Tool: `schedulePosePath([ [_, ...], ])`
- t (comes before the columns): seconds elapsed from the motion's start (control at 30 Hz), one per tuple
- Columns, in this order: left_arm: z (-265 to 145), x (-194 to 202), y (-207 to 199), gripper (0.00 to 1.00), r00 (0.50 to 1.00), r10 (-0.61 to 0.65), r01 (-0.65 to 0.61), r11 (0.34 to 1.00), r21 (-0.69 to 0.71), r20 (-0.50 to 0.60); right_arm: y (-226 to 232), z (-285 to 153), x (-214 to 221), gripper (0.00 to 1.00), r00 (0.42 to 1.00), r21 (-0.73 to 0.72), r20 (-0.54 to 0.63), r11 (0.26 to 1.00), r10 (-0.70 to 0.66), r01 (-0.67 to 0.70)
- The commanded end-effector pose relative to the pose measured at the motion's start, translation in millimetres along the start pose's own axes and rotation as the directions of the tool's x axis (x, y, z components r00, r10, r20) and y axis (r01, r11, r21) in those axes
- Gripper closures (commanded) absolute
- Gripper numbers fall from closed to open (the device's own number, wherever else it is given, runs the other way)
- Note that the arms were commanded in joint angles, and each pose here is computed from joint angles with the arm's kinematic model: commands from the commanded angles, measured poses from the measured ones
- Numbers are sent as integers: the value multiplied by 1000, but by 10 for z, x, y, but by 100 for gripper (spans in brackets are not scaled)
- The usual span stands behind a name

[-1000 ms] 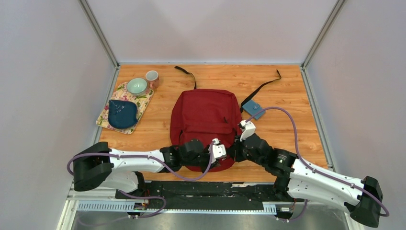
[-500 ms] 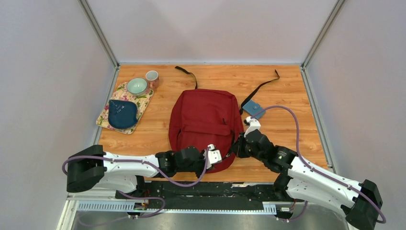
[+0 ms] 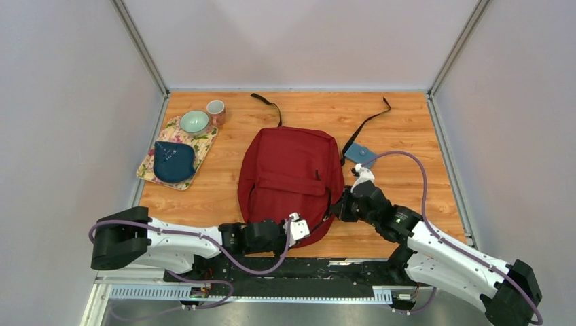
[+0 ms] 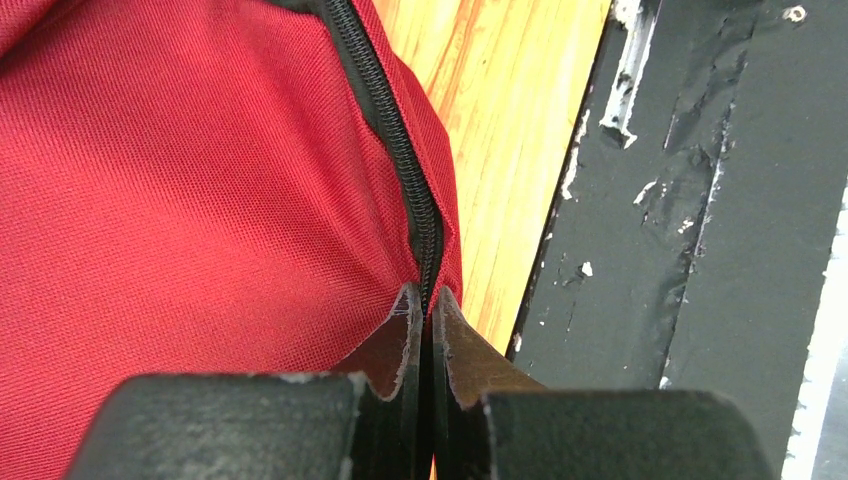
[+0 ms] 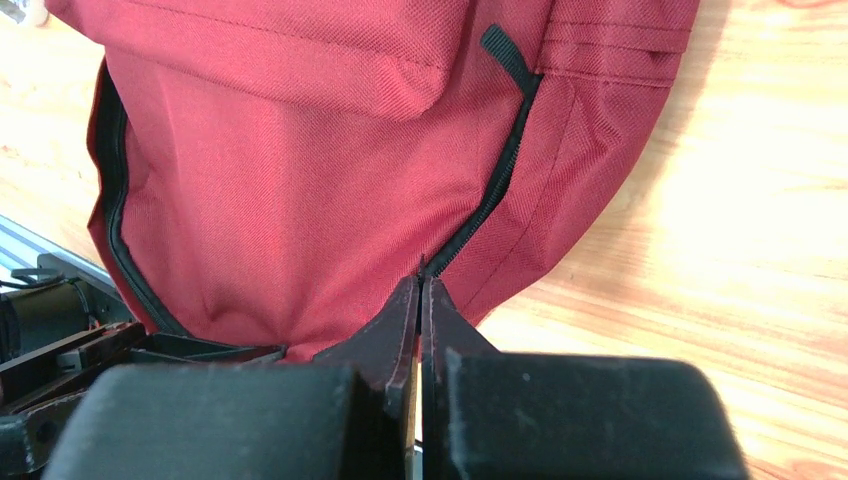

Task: Pack the student bag
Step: Zip the student bag at the center of the board.

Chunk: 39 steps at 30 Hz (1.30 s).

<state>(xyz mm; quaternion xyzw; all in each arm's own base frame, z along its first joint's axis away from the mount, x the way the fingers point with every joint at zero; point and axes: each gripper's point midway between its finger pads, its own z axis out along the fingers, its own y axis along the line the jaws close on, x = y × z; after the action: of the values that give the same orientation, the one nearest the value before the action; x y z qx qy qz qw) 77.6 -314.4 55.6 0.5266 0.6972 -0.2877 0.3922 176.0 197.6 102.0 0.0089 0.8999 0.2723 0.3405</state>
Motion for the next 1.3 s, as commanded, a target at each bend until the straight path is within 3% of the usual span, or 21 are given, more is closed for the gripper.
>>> schedulePosePath([
  [0.0,-72,683,-174,100,980,-23,31,999,41,-197,-11,38,-244,100,994,11,106,1000,28,-30],
  [0.2,6,809,-220,99,973,-23,32,999,39,-229,-4,86,-143,100,995,-18,80,998,55,-53],
  [0.27,47,727,-227,89,976,-30,37,999,32,-217,53,102,-87,100,996,-53,56,997,66,-63],
  [0.3,63,668,-202,78,979,-34,38,999,15,-200,79,102,-70,100,997,-67,45,996,67,-64],
  [0.4,93,397,-130,61,993,-40,37,999,-28,-108,45,127,64,100,997,-71,0,995,76,-76],
  [0.47,91,181,-79,56,999,-32,30,998,-52,-42,-51,160,169,100,997,-46,-21,996,79,-80],
  [0.77,126,-578,-57,47,987,50,-41,997,-67,150,-237,275,399,100,994,-15,-50,995,99,-100],
  [1.27,477,-375,-174,46,996,77,-76,997,-19,41,-47,224,151,100,995,-61,8,994,96,-95],
])
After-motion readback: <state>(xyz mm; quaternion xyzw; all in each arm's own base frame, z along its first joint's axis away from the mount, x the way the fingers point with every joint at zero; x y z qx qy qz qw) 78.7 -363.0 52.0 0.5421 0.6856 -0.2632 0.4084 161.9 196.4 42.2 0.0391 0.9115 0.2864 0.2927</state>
